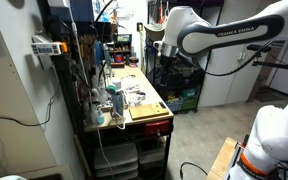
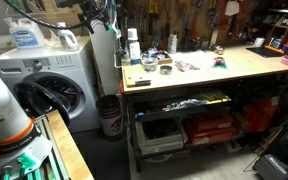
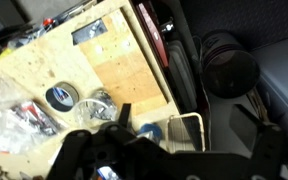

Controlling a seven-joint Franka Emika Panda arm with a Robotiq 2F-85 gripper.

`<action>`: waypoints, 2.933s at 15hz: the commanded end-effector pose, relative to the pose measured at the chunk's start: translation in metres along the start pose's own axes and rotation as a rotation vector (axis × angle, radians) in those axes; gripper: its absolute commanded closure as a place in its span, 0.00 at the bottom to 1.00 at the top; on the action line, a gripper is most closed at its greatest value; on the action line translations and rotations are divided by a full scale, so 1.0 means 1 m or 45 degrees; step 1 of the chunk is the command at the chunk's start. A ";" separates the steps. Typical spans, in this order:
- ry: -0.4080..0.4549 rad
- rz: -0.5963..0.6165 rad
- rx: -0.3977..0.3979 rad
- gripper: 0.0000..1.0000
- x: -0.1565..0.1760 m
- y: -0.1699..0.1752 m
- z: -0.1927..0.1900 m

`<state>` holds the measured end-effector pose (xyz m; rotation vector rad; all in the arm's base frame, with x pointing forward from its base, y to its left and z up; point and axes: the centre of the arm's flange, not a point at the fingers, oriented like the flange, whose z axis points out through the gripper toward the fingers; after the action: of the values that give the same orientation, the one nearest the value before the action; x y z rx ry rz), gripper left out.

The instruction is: Remove the white and green brush from the wall tools hanger and put it on board on the counter top

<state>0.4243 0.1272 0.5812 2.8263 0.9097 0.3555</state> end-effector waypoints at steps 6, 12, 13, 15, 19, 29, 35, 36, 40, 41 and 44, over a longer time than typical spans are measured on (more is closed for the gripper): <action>0.200 -0.388 -0.068 0.00 0.110 -0.027 0.000; 0.195 -0.361 -0.048 0.00 0.106 -0.030 0.002; 0.197 -0.361 -0.049 0.00 0.106 -0.030 0.001; 0.250 -0.292 -0.020 0.00 0.108 -0.029 0.000; 0.428 -0.235 -0.011 0.00 0.116 -0.027 -0.007; 0.650 -0.180 -0.021 0.00 0.139 -0.021 -0.010; 0.713 -0.140 0.000 0.07 0.147 -0.015 -0.009; 0.724 -0.139 0.000 0.07 0.148 -0.015 -0.009; 0.748 -0.133 -0.012 0.19 0.152 -0.014 -0.009; 0.753 -0.129 -0.020 0.21 0.153 -0.014 -0.009; 0.773 -0.121 -0.015 0.23 0.157 -0.013 -0.008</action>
<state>0.5308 0.2302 0.6136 2.6650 1.1360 1.2066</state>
